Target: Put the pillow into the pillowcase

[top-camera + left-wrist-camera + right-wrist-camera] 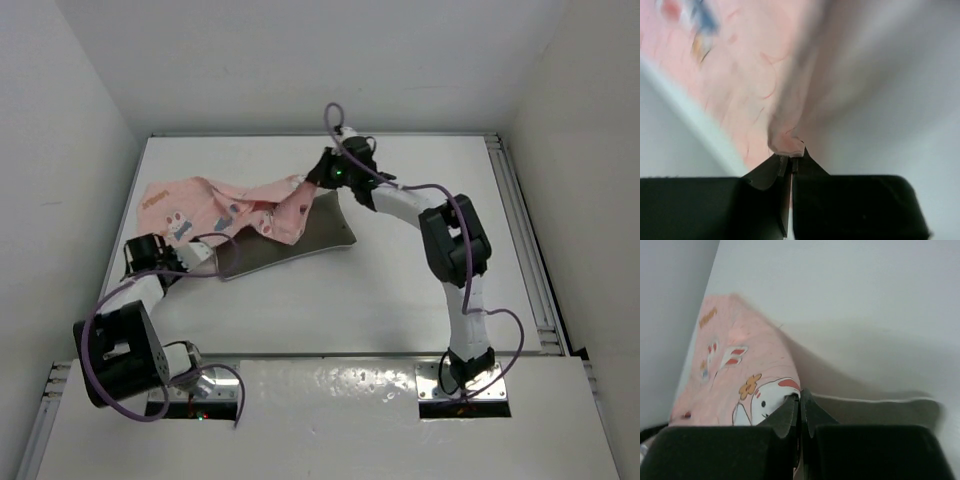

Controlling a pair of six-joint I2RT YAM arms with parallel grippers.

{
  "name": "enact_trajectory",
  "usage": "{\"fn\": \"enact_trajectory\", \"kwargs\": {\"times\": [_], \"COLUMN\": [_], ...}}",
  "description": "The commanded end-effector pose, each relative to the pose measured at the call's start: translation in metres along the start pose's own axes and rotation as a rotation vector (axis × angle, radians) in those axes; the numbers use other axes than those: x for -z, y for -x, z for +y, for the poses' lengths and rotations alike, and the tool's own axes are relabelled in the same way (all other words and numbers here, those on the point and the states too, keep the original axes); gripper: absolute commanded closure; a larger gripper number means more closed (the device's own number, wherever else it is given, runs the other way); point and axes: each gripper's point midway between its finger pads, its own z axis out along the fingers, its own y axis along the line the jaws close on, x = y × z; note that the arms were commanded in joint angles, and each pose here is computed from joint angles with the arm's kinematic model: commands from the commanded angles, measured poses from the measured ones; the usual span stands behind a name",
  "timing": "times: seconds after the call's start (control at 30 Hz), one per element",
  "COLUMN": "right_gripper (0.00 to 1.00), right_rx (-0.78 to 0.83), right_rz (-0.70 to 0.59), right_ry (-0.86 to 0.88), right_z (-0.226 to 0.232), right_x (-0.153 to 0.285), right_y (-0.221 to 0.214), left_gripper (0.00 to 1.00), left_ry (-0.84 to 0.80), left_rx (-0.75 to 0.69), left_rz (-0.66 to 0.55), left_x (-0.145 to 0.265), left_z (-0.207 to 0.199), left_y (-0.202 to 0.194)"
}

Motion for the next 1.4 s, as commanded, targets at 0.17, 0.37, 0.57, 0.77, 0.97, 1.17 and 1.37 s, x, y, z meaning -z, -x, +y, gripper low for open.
{"fn": "enact_trajectory", "kwargs": {"times": [0.17, 0.37, 0.57, 0.77, 0.97, 1.17, 1.37], "right_gripper": [1.0, 0.46, 0.26, 0.39, 0.29, 0.25, 0.21], "right_rx": [-0.399, -0.451, -0.523, -0.456, -0.412, -0.434, -0.425], "right_rz": [-0.125, -0.022, -0.03, 0.076, 0.102, 0.144, 0.184], "right_ry": [-0.15, -0.079, -0.212, -0.24, -0.127, -0.145, -0.124], "right_z": [-0.066, -0.07, -0.13, -0.135, -0.106, -0.11, -0.098], "right_x": [0.025, 0.022, 0.07, 0.079, 0.063, 0.062, 0.061], "right_y": [0.044, 0.025, 0.014, -0.027, -0.044, -0.07, -0.086], "left_gripper": [1.0, 0.76, 0.01, 0.01, 0.01, 0.0, 0.01], "left_ry": [0.236, 0.284, 0.255, 0.038, -0.254, -0.302, -0.232], "left_rx": [-0.068, -0.078, 0.109, 0.202, 0.283, 0.38, 0.363], "left_rz": [0.171, 0.139, -0.022, -0.827, -0.826, -0.614, -0.37], "left_x": [0.039, 0.049, 0.059, 0.13, 0.095, 0.041, -0.019], "left_z": [0.068, 0.097, 0.108, 0.116, 0.06, 0.062, 0.053], "left_y": [-0.05, -0.044, -0.012, 0.182, 0.29, 0.346, 0.327]}}
